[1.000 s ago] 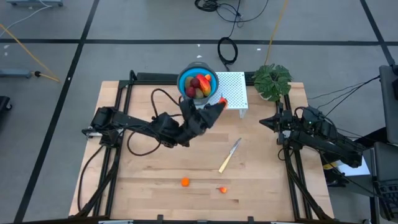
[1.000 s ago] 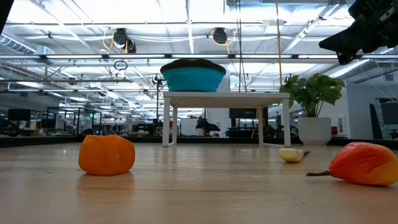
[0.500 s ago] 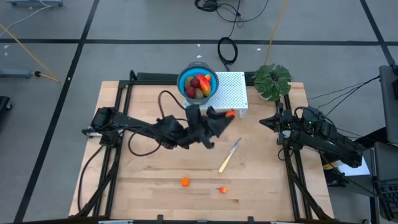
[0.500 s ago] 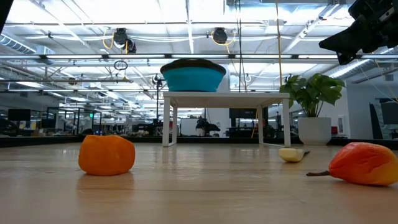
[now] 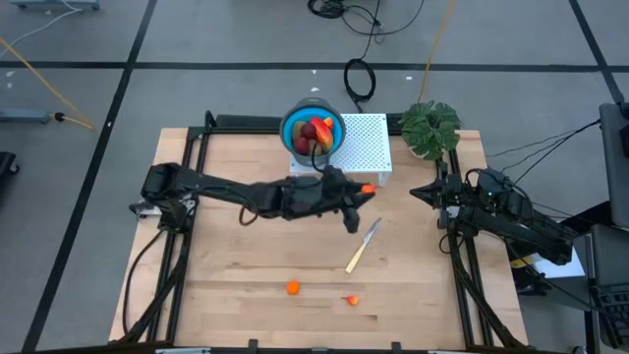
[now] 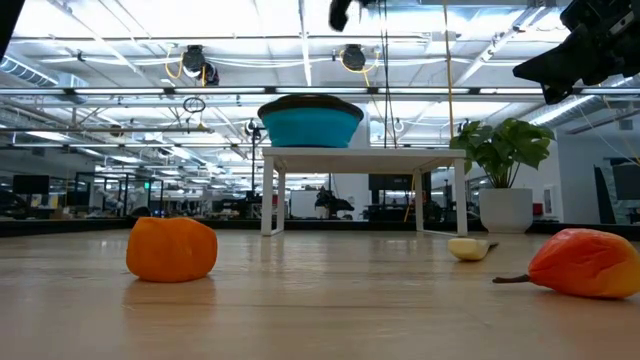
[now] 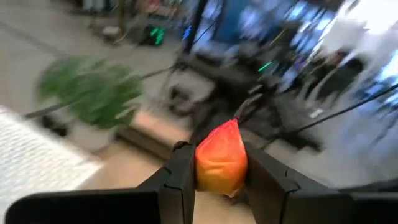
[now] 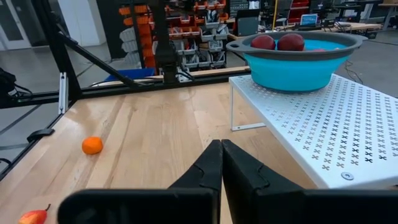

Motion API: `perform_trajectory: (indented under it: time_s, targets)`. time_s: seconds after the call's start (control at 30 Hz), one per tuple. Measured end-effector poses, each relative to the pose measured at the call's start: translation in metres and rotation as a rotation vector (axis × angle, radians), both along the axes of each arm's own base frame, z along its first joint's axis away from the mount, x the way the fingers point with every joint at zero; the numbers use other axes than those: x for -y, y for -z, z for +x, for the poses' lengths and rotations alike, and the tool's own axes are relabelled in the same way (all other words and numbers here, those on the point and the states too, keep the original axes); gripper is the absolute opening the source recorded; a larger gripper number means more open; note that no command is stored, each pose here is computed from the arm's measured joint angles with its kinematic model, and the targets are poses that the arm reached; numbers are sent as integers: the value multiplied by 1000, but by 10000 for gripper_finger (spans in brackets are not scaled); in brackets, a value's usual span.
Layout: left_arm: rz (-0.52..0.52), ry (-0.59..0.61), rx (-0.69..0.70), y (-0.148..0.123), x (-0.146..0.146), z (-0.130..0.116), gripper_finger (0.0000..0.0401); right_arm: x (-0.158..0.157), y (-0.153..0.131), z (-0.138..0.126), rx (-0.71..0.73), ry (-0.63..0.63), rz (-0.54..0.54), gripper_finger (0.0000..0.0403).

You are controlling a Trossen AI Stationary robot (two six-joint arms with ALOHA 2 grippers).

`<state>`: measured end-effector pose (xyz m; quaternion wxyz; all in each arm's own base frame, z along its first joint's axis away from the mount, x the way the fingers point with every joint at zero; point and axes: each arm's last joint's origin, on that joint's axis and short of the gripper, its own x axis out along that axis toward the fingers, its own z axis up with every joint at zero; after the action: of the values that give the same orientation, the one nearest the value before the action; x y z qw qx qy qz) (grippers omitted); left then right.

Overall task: Pick & Place Fruit
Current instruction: Put the orange peach into the blue strainer bowl on the shelf

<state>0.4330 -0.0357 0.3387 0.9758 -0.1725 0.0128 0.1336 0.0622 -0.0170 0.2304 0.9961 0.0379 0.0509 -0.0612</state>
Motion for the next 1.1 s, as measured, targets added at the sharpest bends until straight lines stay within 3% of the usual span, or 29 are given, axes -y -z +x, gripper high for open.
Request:
perform_trajectory:
  time_s: [0.13, 0.43, 0.6, 0.7, 0.83, 0.97, 1.1]
  targets:
    - [43, -91, -129, -7, -22, -15, 106, 0, 0, 0, 0, 0, 0, 4]
    - [310, -438, -376, -33, -73, -59, 106, 0, 0, 0, 0, 0, 0, 4]
    - [348, -596, -486, -32, -105, -71, 106, 0, 0, 0, 0, 1, 0, 4]
    - [301, -659, -530, -26, -127, -79, 106, 0, 0, 0, 0, 2, 0, 4]
    - [132, -713, -525, -19, -153, -90, 106, 0, 0, 0, 0, 2, 0, 4]
    - [-50, -709, -522, -11, -172, -100, 106, 0, 0, 0, 0, 2, 0, 4]
    - [-165, -679, -578, 0, -179, -105, 106, 0, 0, 0, 0, 2, 0, 4]
